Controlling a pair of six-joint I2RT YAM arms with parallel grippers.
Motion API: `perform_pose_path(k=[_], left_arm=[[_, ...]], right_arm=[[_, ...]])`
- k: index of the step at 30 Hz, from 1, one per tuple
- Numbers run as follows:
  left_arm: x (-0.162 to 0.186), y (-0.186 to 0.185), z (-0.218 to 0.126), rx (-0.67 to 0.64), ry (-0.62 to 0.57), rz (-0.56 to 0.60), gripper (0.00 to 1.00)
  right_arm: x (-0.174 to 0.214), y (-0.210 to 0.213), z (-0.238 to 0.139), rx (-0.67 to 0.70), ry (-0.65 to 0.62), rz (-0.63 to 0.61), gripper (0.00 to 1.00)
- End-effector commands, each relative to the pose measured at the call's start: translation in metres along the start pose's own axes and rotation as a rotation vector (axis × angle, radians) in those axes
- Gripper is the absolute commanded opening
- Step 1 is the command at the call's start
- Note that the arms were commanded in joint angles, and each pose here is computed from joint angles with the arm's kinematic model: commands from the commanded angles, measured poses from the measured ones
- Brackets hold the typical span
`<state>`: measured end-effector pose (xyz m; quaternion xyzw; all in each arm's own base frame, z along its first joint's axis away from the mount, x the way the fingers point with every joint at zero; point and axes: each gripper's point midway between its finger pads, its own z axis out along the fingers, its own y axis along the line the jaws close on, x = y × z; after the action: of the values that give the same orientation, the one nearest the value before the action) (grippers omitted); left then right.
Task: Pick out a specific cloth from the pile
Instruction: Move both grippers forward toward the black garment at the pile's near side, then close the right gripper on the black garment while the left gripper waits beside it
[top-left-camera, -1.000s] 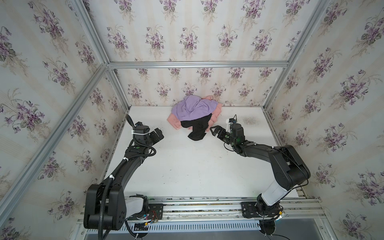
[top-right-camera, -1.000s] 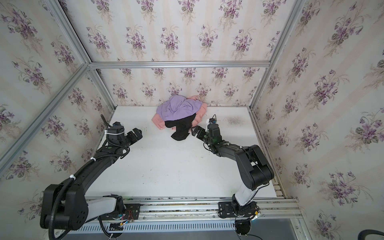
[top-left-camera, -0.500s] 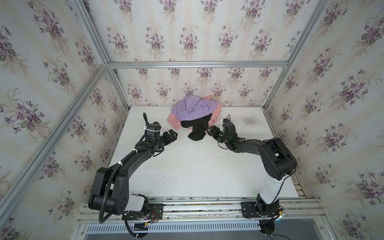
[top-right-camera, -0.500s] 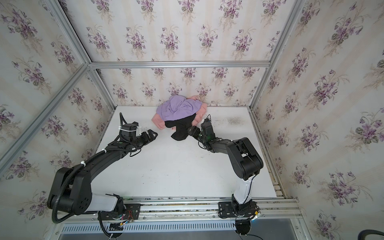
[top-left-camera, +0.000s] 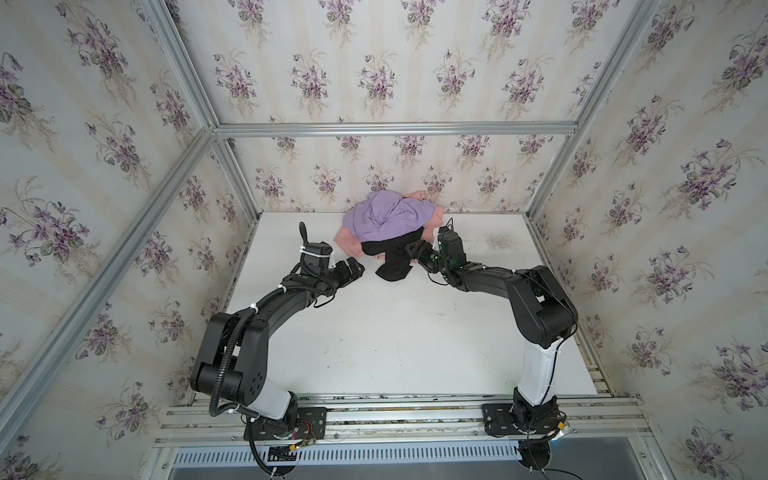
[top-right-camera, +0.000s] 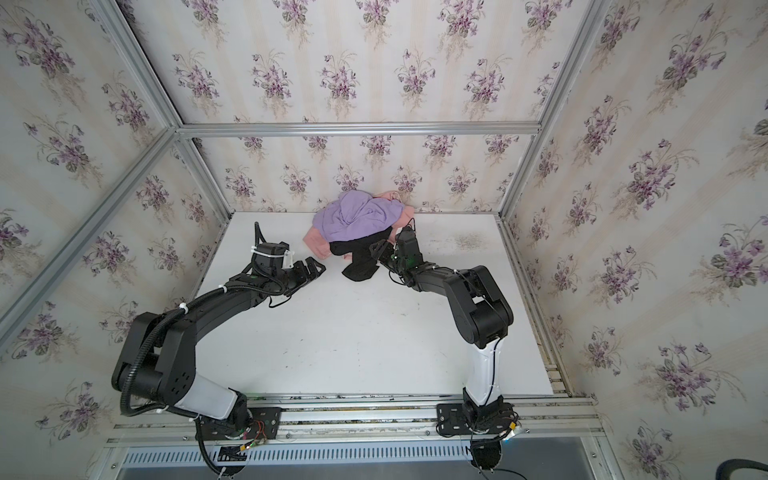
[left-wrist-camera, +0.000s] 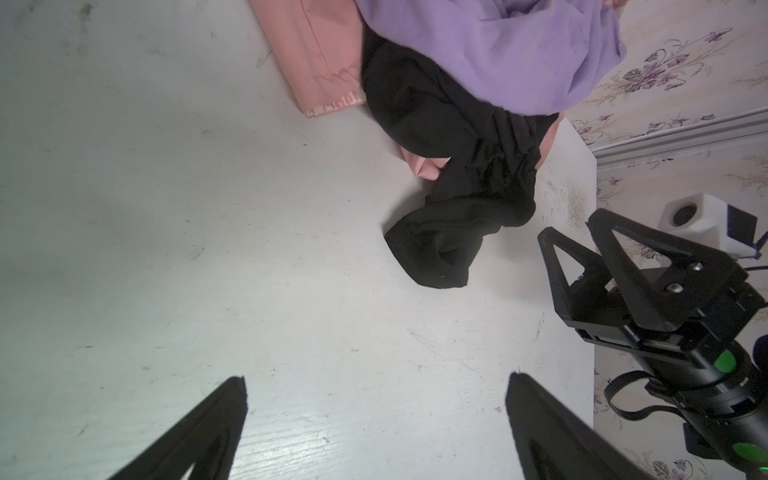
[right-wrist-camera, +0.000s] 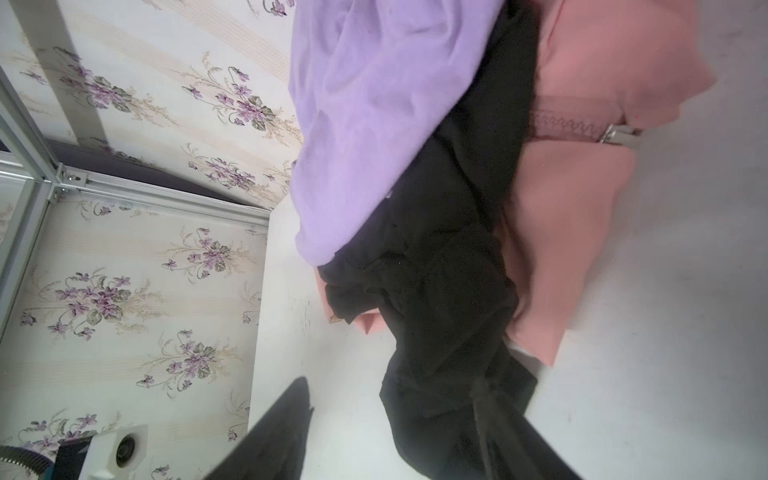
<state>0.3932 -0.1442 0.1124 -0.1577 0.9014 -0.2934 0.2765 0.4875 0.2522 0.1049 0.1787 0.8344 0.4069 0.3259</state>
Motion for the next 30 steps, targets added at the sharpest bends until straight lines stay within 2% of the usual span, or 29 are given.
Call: perform_pose_path(k=[1, 7, 15, 21, 30], left_arm=[[-0.002, -0.006, 0.001, 0.021, 0.001, -0.005, 1.00], [-0.002, -0.004, 0.001, 0.015, 0.000, 0.000, 1.00], [-0.001, -0.001, 0.004, 0.005, 0.005, -0.010, 1.00], [0.000, -0.002, 0.006, 0.005, 0.008, -0.014, 1.00], [0.001, -0.004, 0.005, 0.005, 0.006, -0.012, 1.00]], right_arm=[[-0.004, 0.004, 0.005, -0.020, -0.015, 0.046, 0.63], [-0.004, -0.005, 0.015, -0.033, -0.026, 0.116, 0.61], [-0.010, -0.008, 0.025, -0.170, -0.076, 0.345, 0.45], [-0.014, -0.009, 0.030, -0.200, -0.091, 0.414, 0.39], [-0.016, -0.009, 0.034, -0.223, -0.093, 0.447, 0.14]])
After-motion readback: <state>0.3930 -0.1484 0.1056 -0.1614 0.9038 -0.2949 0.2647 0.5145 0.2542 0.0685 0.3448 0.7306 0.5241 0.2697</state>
